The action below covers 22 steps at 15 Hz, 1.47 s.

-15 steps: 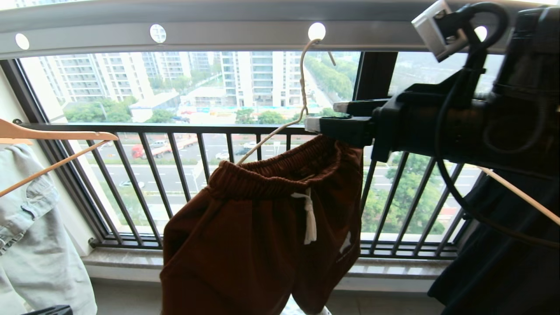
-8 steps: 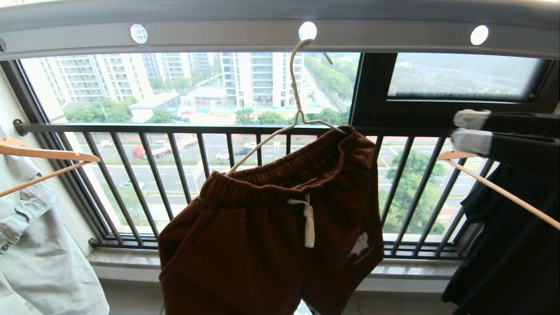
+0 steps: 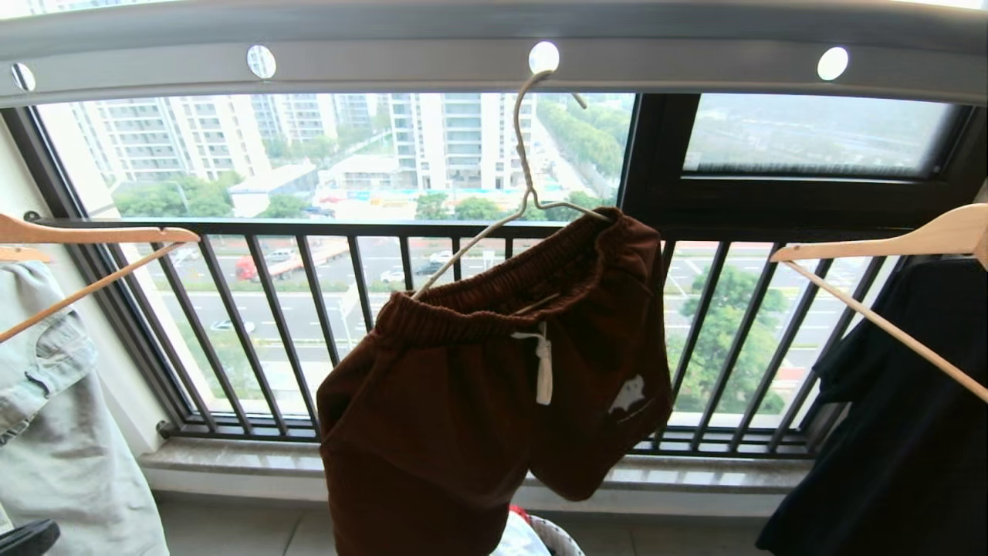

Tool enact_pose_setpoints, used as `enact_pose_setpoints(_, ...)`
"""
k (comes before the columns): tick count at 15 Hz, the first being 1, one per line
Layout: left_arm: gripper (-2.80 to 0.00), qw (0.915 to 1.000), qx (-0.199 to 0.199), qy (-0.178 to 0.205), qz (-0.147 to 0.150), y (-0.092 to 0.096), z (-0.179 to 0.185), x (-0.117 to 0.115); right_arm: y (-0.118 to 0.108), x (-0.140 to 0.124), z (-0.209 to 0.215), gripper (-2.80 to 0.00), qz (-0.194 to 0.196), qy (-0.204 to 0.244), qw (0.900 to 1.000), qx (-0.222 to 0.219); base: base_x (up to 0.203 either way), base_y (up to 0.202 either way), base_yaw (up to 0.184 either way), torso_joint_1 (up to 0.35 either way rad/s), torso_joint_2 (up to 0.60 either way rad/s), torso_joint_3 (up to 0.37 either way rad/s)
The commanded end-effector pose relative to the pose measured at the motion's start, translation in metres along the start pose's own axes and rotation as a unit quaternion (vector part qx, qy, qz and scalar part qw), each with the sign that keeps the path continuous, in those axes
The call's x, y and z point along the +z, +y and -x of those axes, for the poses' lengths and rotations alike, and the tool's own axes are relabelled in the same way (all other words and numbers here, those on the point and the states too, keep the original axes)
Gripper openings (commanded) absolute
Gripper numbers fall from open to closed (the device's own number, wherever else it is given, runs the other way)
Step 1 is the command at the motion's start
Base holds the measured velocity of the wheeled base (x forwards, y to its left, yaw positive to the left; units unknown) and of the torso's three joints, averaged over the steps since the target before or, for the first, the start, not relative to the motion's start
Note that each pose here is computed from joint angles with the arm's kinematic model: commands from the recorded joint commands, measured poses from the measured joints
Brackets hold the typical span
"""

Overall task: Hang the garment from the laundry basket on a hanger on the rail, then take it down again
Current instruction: Take the clothes off the clothes rack

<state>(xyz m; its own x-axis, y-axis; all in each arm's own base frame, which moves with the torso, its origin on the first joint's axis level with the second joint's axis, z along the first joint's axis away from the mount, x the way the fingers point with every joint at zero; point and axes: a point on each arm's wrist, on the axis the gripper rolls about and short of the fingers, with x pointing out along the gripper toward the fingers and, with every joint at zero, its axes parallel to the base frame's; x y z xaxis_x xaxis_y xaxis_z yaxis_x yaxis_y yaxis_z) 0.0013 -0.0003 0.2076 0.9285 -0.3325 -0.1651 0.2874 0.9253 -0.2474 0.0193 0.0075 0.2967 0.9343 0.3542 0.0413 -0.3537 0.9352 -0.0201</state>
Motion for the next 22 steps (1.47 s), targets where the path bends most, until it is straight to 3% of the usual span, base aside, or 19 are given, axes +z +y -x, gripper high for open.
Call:
enact_pose_setpoints(1, -2.80, 0.9988, 0.030, -0.039, 0.007, 0.003, 0.016, -0.017, 0.003, -0.008, 0.039, -2.80, 0.001, -0.008, 0.998, -0.059, 0.000, 0.000, 0.000, 0.000, 0.00, 0.000)
enact_pose_setpoints(3, -2.80, 0.9964, 0.065, -0.052, 0.016, 0.006, 0.020, -0.036, 0.009, -0.019, 0.059, -2.80, -0.006, -0.006, 0.995, -0.102, 0.000, 0.000, 0.000, 0.000, 0.00, 0.000)
enact_pose_setpoints(6, -2.80, 0.9888, 0.124, -0.076, 0.031, 0.002, 0.021, -0.035, 0.019, -0.030, 0.076, -2.80, -0.016, 0.001, 0.987, -0.158, 0.000, 0.000, 0.000, 0.000, 0.00, 0.000)
enact_pose_setpoints(10, -2.80, 0.9859, 0.101, -0.131, 0.023, -0.005, 0.040, -0.056, 0.030, -0.058, 0.100, -2.80, -0.015, 0.010, 0.984, -0.175, 0.000, 0.000, 0.000, 0.000, 0.00, 0.000)
enact_pose_setpoints(13, -2.80, 0.9851, 0.105, -0.136, 0.011, 0.002, 0.037, -0.088, 0.031, -0.102, 0.099, -2.80, -0.006, 0.039, 0.986, -0.164, 0.000, 0.000, 0.000, 0.000, 0.00, 0.000)
enact_pose_setpoints(15, -2.80, 0.9857, 0.123, -0.115, 0.005, 0.008, 0.029, -0.099, 0.027, -0.133, 0.089, -2.80, -0.003, 0.055, 0.987, -0.154, 0.000, 0.000, 0.000, 0.000, 0.00, 0.000)
enact_pose_setpoints(18, -2.80, 0.9848, 0.153, -0.072, -0.040, 0.021, 0.010, -0.126, 0.019, -0.180, 0.066, -2.80, 0.007, 0.047, 0.989, -0.142, 0.000, 0.000, 0.000, 0.000, 0.00, 0.000)
enact_pose_setpoints(20, -2.80, 0.9784, 0.154, -0.118, -0.072, 0.024, 0.003, -0.127, 0.016, -0.205, 0.058, -2.80, 0.034, 0.056, 0.988, -0.138, 0.000, 0.000, 0.000, 0.000, 0.00, 0.000)
enact_pose_setpoints(22, -2.80, 0.9751, 0.159, -0.118, -0.100, 0.024, 0.002, -0.127, 0.015, -0.219, 0.054, -2.80, 0.069, 0.068, 0.985, -0.143, 0.000, 0.000, 0.000, 0.000, 0.00, 0.000)
